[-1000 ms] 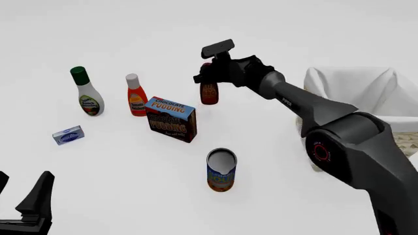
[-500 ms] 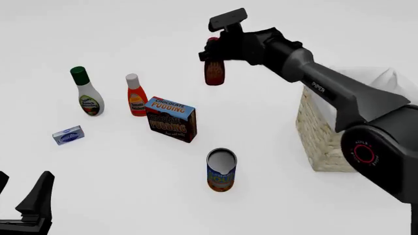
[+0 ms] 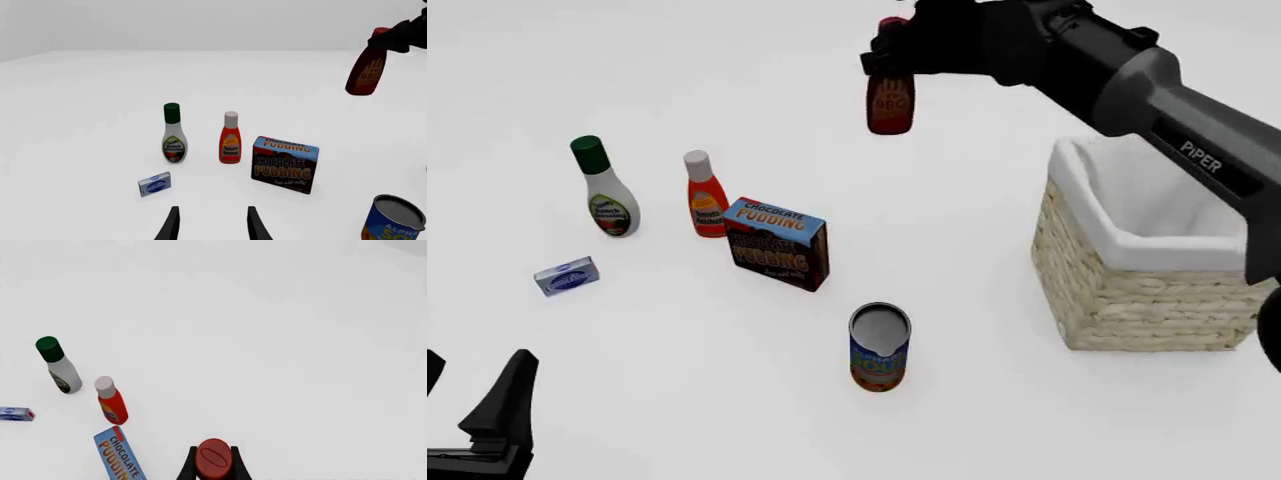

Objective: Pick the bbq sauce and place it in the basket.

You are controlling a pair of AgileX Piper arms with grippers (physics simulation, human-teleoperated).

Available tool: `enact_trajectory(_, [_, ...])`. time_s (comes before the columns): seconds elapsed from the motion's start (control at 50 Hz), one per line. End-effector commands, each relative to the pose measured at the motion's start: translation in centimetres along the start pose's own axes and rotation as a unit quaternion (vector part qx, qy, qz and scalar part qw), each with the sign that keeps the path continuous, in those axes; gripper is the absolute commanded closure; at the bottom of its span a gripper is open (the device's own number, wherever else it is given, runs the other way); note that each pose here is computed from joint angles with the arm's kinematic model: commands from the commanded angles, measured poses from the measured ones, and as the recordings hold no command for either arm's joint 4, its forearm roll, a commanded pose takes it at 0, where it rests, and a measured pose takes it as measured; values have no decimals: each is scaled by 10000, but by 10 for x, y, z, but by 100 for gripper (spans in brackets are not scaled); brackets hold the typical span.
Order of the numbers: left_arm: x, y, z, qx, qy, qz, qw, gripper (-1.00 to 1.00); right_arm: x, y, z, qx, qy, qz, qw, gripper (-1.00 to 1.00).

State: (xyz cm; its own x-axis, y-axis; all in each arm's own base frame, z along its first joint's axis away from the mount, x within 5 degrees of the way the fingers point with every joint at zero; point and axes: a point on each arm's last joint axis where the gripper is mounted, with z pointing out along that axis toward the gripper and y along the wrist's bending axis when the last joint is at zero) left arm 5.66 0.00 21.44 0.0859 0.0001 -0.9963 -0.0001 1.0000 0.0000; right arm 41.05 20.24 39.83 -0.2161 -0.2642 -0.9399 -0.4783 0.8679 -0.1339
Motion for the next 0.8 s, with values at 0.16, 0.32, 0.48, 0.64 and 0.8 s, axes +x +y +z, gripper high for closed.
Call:
enact_trajectory(0.16, [0,0,0,0,0,-1,10000,-100,-26,-21,-49,255,-345,30,9991,100])
enact_trajectory(0.32, [0,0,0,-1,1,0,10000,-100,-27,-27,-66,341,-375,19,9987,100])
enact_trajectory(0.48, [0,0,0,-1,1,0,10000,-100,-29,-39,-87,507,-435,23,9978,100])
enact_trajectory(0.64, [0,0,0,0,0,0,10000,-100,-28,-57,-108,768,-451,1,9960,100])
enact_trajectory(0.8, [0,0,0,-1,0,0,10000,-100,-28,-78,-136,1122,-489,35,9925,100])
